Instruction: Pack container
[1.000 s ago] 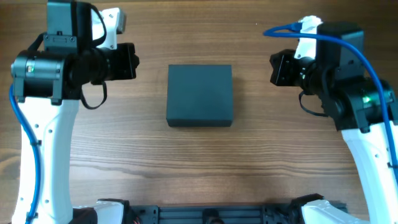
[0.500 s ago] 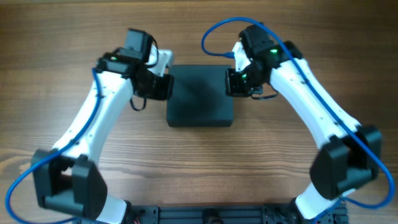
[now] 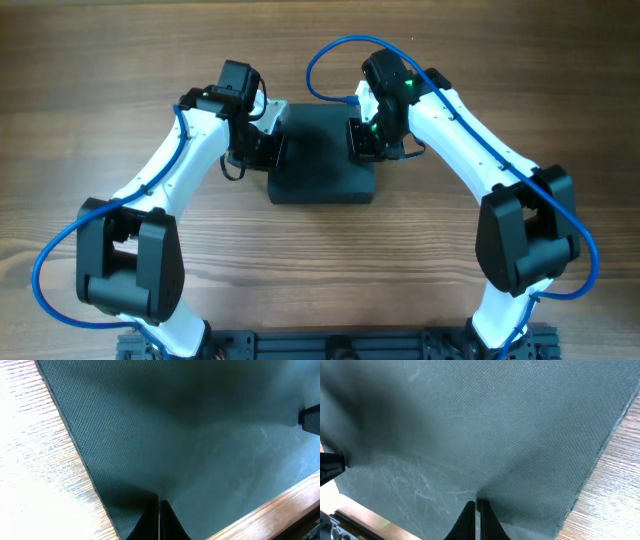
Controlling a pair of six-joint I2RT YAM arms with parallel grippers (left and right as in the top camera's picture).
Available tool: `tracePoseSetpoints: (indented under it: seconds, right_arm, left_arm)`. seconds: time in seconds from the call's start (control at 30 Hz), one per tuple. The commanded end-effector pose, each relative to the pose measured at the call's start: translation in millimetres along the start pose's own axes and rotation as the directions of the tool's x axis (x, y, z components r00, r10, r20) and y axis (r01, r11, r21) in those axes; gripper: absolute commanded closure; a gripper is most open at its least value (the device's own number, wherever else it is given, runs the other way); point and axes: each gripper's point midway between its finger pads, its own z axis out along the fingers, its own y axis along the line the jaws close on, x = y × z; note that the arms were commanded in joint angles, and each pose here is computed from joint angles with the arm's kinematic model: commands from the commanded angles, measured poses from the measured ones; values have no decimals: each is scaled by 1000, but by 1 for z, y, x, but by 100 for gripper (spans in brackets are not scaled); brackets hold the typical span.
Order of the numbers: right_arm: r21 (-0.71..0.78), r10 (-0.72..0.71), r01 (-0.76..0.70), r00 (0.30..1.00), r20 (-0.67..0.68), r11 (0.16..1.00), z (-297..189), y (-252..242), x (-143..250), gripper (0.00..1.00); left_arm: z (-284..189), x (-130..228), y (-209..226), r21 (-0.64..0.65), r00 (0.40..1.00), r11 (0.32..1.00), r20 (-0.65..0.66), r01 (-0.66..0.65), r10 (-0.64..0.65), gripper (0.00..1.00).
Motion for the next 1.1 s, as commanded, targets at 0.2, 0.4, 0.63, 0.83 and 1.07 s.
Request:
tracePoseSetpoints:
  seconds: [0.2,0.4,0.63,0.83,1.07]
  right_arm:
    - [173,-99,0,816,570,985,-188,4,-28,96]
    - [259,-53,-188,706,706,947,-269,-49,4,95]
    - [343,-67,-209,763,643,916,-264,-87,10,95]
    - [347,-70,-208,762,643,915,-264,-87,9,0]
    - [344,-66,-211,762,645,915,-264,-87,9,0]
  left_arm:
    - [-74,-3,-5,-116,998,993,64,-3,11,91]
    - [-153,0,28,-311,970,947,244,75,3,51]
    - [-217,23,101,-389,897,860,414,331,-158,0]
    - [-231,36,133,-385,859,815,450,433,-243,0]
    - [-231,37,134,-384,857,813,452,437,-247,0]
